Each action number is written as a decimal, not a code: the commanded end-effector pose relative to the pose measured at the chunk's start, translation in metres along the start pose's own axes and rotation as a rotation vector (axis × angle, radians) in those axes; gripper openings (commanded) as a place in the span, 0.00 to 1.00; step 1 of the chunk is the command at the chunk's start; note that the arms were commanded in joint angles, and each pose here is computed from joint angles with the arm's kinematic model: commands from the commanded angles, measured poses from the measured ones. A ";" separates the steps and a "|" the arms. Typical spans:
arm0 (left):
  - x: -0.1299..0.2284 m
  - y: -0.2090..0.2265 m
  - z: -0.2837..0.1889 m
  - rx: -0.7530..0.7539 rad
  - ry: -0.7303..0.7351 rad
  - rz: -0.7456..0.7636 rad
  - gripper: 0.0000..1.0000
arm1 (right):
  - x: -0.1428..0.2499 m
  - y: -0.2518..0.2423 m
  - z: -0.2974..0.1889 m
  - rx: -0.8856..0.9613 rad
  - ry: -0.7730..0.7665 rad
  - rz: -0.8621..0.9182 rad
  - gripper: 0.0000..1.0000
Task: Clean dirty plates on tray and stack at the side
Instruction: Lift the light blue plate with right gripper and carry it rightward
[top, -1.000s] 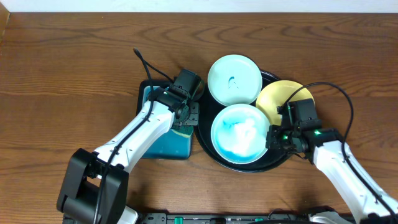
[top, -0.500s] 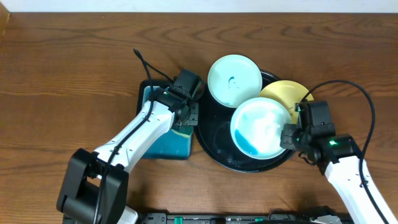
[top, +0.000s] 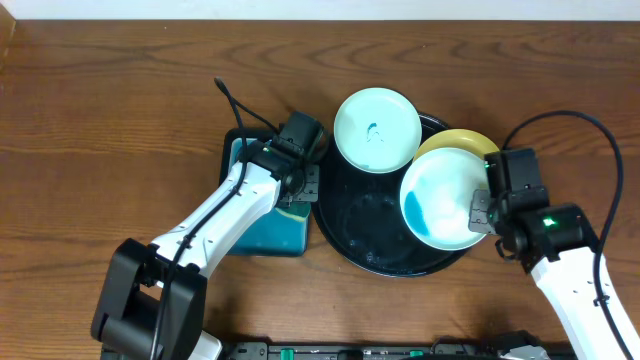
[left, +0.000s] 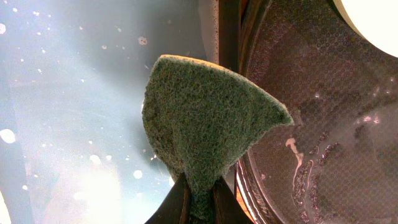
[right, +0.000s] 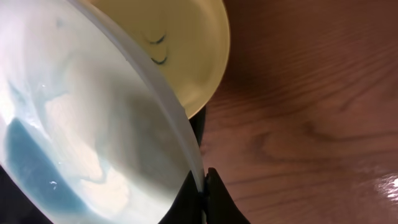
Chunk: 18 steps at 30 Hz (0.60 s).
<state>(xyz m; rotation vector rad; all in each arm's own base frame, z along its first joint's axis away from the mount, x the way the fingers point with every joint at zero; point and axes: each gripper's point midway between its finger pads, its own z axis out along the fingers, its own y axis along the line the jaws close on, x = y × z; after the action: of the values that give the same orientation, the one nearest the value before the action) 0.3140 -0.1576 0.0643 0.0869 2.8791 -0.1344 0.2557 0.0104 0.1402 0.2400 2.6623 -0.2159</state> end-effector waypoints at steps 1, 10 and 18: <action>-0.002 0.002 -0.003 -0.004 -0.013 -0.016 0.07 | -0.013 0.001 -0.013 0.052 -0.076 -0.057 0.01; -0.002 0.002 -0.003 -0.004 -0.013 -0.016 0.07 | -0.027 0.010 -0.033 0.205 -0.234 -0.238 0.01; -0.002 0.002 -0.003 -0.004 -0.013 -0.016 0.07 | -0.054 0.049 -0.058 0.270 -0.430 -0.538 0.01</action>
<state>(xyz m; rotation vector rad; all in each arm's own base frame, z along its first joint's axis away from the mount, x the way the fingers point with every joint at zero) 0.3141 -0.1574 0.0643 0.0863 2.8789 -0.1338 0.2816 0.0599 0.1873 -0.2682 2.3169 -0.5573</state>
